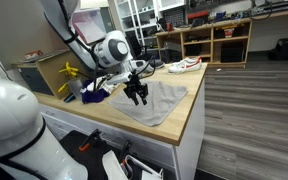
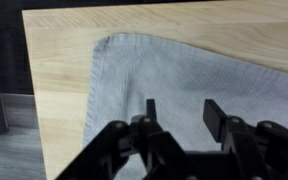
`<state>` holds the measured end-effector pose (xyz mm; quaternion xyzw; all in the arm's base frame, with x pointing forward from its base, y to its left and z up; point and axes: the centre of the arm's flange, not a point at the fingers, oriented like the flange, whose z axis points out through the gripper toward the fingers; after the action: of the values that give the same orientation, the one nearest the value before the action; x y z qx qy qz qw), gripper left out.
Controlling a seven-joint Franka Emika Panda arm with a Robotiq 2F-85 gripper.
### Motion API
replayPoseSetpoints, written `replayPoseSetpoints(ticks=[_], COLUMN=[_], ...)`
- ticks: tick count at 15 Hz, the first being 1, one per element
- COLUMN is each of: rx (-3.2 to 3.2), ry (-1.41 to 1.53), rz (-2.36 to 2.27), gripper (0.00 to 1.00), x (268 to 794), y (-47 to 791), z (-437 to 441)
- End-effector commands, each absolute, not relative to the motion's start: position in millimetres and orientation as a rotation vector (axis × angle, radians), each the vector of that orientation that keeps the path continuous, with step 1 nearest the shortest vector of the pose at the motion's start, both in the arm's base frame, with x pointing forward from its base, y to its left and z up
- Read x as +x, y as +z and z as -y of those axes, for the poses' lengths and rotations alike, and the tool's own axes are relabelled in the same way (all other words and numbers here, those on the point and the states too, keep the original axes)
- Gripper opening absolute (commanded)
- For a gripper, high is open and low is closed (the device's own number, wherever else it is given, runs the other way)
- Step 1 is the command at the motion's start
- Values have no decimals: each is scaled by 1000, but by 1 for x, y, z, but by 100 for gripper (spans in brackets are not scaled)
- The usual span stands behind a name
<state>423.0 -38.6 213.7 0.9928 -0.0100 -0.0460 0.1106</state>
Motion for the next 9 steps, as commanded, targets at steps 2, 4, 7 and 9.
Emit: replayPoseSetpoints(ticks=[2, 4, 7, 9], rx=[2932, 2938, 2921, 2914], ry=[-138, -139, -153, -142], rz=[107, 157, 249, 301], gripper=[93, 100, 100, 100], x=[448, 459, 471, 480], y=[253, 264, 284, 304], z=[-2, -15, -30, -38])
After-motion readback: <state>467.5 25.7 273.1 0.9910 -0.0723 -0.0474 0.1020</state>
